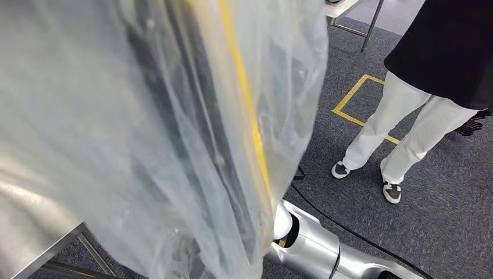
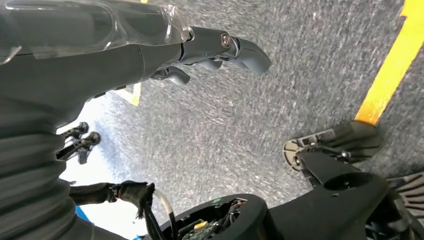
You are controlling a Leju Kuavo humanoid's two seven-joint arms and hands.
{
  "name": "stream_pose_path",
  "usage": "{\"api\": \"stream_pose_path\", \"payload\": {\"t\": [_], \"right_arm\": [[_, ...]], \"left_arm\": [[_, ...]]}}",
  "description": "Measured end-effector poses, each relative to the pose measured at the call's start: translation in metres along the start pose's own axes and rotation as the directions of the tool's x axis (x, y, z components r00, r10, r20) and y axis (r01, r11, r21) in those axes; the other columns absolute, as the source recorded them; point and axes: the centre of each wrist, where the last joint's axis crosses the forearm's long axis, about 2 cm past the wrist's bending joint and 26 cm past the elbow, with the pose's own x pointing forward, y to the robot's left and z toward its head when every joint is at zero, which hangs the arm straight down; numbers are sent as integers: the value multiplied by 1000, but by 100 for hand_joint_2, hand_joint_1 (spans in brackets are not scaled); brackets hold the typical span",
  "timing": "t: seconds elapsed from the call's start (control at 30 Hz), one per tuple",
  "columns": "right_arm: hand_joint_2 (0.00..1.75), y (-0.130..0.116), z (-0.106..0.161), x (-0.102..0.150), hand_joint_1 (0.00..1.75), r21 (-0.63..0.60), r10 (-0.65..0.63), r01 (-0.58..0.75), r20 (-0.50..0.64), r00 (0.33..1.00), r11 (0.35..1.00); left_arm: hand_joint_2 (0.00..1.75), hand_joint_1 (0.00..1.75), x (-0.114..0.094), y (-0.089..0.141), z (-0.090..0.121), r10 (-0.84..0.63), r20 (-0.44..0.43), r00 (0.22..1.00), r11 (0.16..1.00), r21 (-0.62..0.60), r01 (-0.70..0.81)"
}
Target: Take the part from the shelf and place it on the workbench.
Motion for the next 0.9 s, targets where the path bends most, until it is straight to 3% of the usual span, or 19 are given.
{"api": "stream_pose_path", "payload": {"t": [0.33,0.9], "right_arm": [[175,0,-1,1,175,-2,6,-6,2,1000,1000],[175,1,1,1,175,0,14,-14,-5,1000,1000]], "left_arm": [[175,0,5,5,0,3,3,1000,1000,6,-3],[175,0,-4,0,0,3,-18,1000,1000,-1,-3]]}}
